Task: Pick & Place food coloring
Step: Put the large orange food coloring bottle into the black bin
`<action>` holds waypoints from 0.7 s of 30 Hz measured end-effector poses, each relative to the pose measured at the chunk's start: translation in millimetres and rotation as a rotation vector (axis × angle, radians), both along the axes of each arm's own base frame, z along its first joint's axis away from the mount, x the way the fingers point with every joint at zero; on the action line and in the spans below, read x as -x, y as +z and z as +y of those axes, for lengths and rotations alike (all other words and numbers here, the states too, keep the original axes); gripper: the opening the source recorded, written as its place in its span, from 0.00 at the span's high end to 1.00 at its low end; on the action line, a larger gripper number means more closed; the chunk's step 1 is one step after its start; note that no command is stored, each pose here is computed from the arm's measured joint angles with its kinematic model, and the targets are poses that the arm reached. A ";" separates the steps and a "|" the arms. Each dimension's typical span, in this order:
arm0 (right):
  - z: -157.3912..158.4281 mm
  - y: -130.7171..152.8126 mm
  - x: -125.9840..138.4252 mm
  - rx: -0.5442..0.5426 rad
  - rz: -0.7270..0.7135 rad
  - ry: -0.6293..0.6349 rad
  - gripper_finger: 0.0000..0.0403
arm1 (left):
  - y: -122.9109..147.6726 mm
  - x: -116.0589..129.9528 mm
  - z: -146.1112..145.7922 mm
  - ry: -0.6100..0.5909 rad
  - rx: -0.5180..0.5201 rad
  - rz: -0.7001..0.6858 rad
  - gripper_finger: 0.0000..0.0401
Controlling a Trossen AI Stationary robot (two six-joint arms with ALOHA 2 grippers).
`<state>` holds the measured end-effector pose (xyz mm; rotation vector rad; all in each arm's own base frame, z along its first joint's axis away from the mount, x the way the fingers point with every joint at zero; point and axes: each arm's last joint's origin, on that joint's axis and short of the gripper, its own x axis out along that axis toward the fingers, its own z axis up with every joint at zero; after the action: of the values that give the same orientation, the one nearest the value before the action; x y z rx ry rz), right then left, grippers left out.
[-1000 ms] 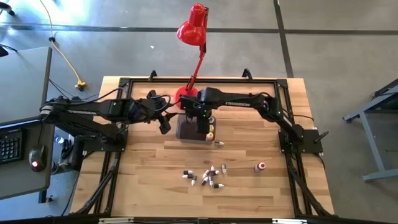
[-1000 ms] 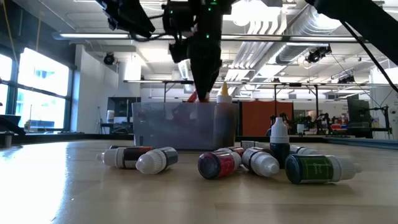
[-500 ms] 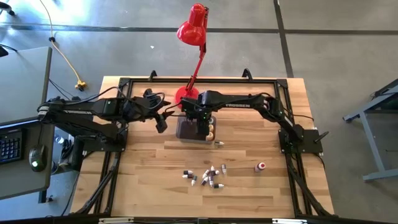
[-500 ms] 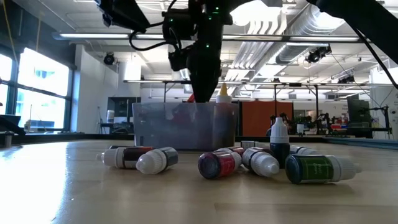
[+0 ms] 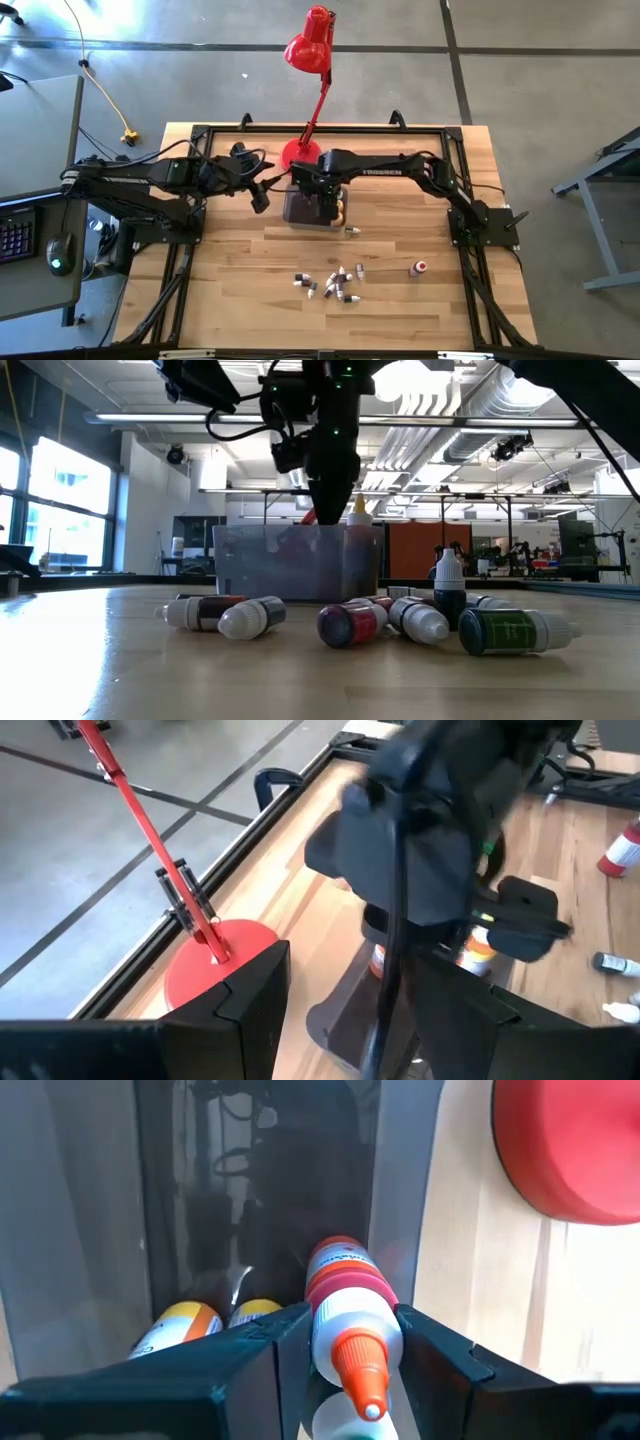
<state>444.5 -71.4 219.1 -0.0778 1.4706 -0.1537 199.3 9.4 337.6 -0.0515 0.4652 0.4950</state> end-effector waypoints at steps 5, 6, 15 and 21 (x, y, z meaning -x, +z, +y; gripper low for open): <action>4.0 0.0 0.3 0.007 0.015 0.046 0.68 | 0.1 -0.1 0.0 0.002 -0.001 -0.001 0.53; 5.8 1.5 0.9 0.008 0.018 0.061 0.68 | 0.1 -0.1 0.0 0.002 -0.001 -0.001 0.53; 5.0 8.9 4.3 0.023 0.017 0.110 0.68 | 0.6 -0.6 0.1 0.002 -0.001 -0.009 0.53; -1.9 9.7 4.8 0.005 0.003 0.101 0.68 | 0.6 -0.5 0.1 0.003 -0.001 -0.009 0.53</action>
<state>439.7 -73.3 228.8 -0.1554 1.4657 -0.0753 199.8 9.4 338.2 -0.0529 0.4563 0.4978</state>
